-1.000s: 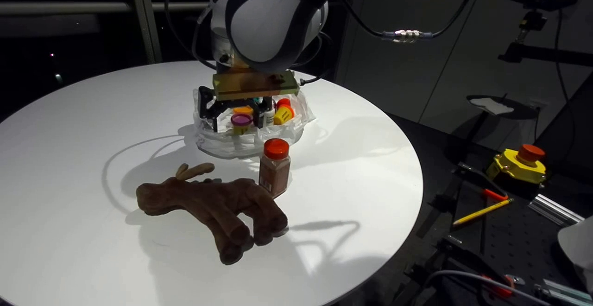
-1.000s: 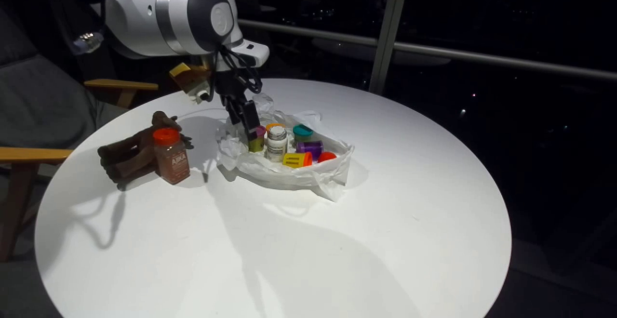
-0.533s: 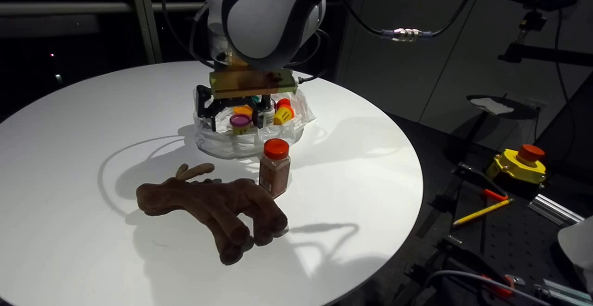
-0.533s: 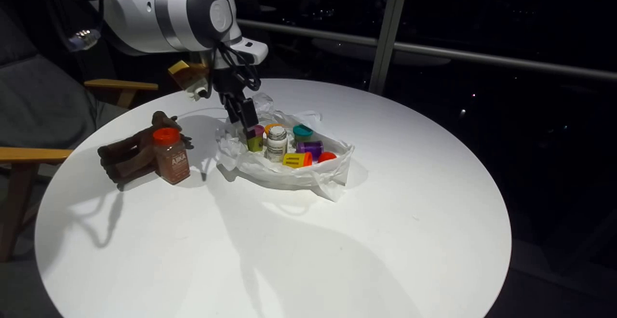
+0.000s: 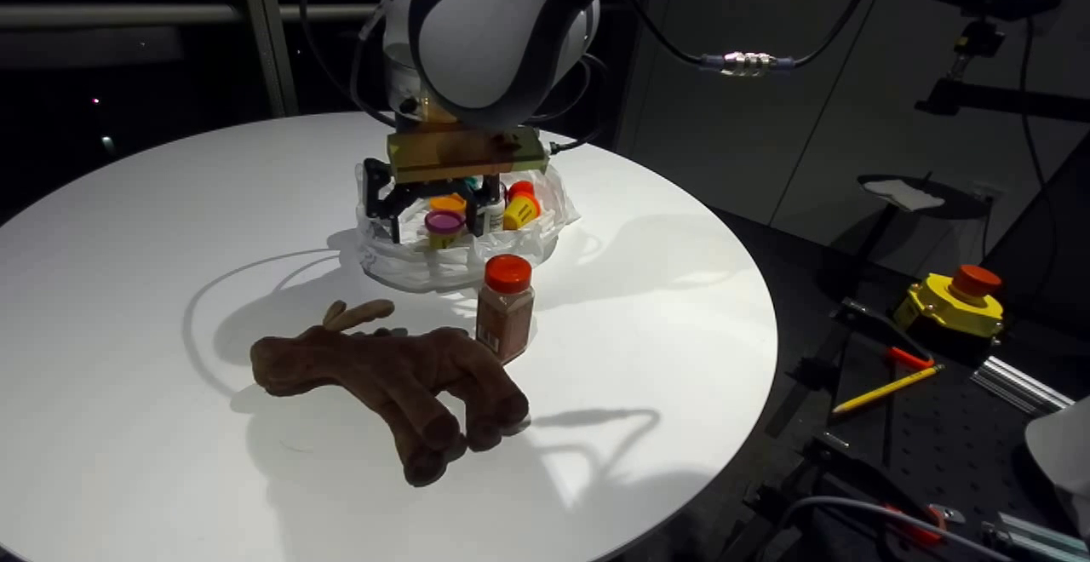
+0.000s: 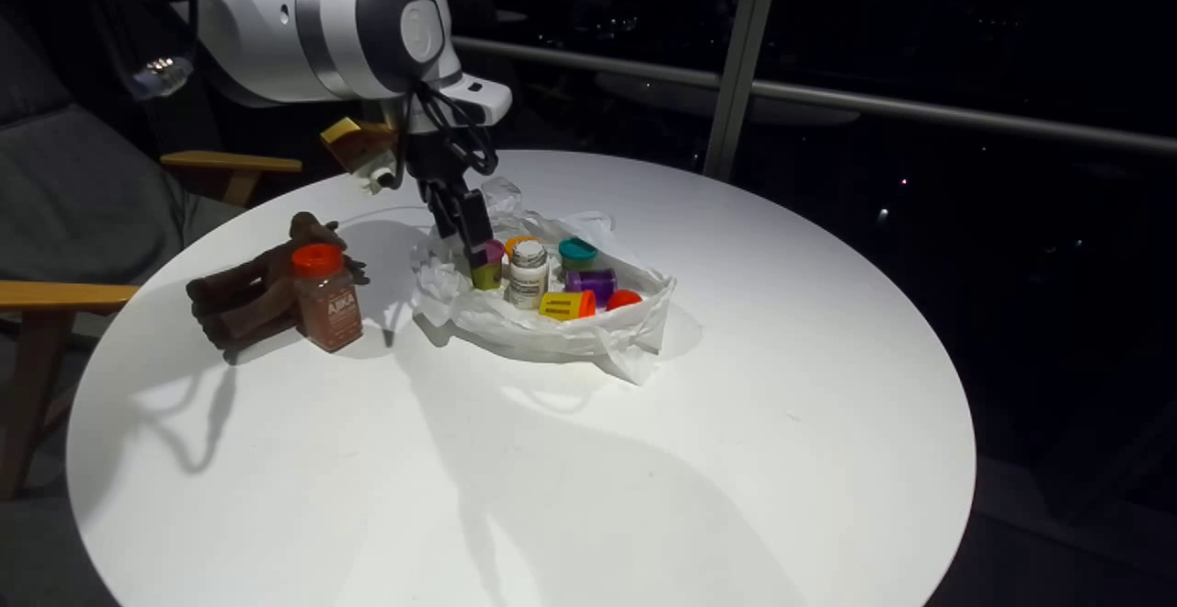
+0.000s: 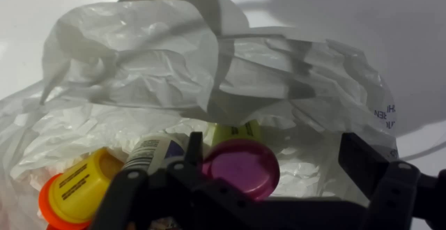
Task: Remove the things from the plastic bag and put them on the table
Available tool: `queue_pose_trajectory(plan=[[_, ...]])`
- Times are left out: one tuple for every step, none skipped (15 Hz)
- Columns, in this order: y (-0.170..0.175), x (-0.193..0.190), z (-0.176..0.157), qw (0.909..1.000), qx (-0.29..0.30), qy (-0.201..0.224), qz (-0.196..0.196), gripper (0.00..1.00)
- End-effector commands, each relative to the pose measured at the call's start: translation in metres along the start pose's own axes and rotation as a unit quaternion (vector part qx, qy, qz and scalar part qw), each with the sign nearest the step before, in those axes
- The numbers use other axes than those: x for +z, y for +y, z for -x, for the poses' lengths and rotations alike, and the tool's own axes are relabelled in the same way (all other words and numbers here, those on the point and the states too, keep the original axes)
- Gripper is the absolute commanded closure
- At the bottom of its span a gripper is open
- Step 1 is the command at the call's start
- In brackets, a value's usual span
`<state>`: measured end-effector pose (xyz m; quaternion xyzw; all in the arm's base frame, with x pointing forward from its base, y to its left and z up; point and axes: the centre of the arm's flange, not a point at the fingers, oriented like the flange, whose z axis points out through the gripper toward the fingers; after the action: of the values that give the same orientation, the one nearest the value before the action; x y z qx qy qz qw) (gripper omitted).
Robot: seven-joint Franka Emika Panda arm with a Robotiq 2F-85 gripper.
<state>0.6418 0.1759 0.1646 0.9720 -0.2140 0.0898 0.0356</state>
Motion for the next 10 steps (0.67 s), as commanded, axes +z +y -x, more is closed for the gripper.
queue_pose_trajectory(plan=[[0.0054, 0.0012, -0.0049, 0.9999, 0.010, 0.003, 0.011, 0.00], [0.0073, 0.0025, -0.0063, 0.9998, 0.011, 0.001, 0.013, 0.00], [0.0087, 0.0044, -0.0077, 0.9997, 0.015, 0.002, 0.017, 0.00], [0.0096, 0.0053, -0.0097, 0.9996, 0.021, 0.007, 0.019, 0.00], [0.0105, 0.0055, -0.0111, 0.9995, 0.023, 0.010, 0.019, 0.00], [0.0109, 0.0051, -0.0133, 0.9994, 0.029, 0.013, 0.016, 0.00], [0.0113, 0.0047, -0.0146, 0.9993, 0.032, 0.012, 0.013, 0.18], [0.0113, 0.0041, -0.0147, 0.9992, 0.035, 0.012, 0.013, 0.26], [0.0113, 0.0036, -0.0143, 0.9992, 0.037, 0.011, 0.013, 0.33], [0.0116, 0.0018, -0.0129, 0.9992, 0.038, 0.009, 0.011, 0.44]])
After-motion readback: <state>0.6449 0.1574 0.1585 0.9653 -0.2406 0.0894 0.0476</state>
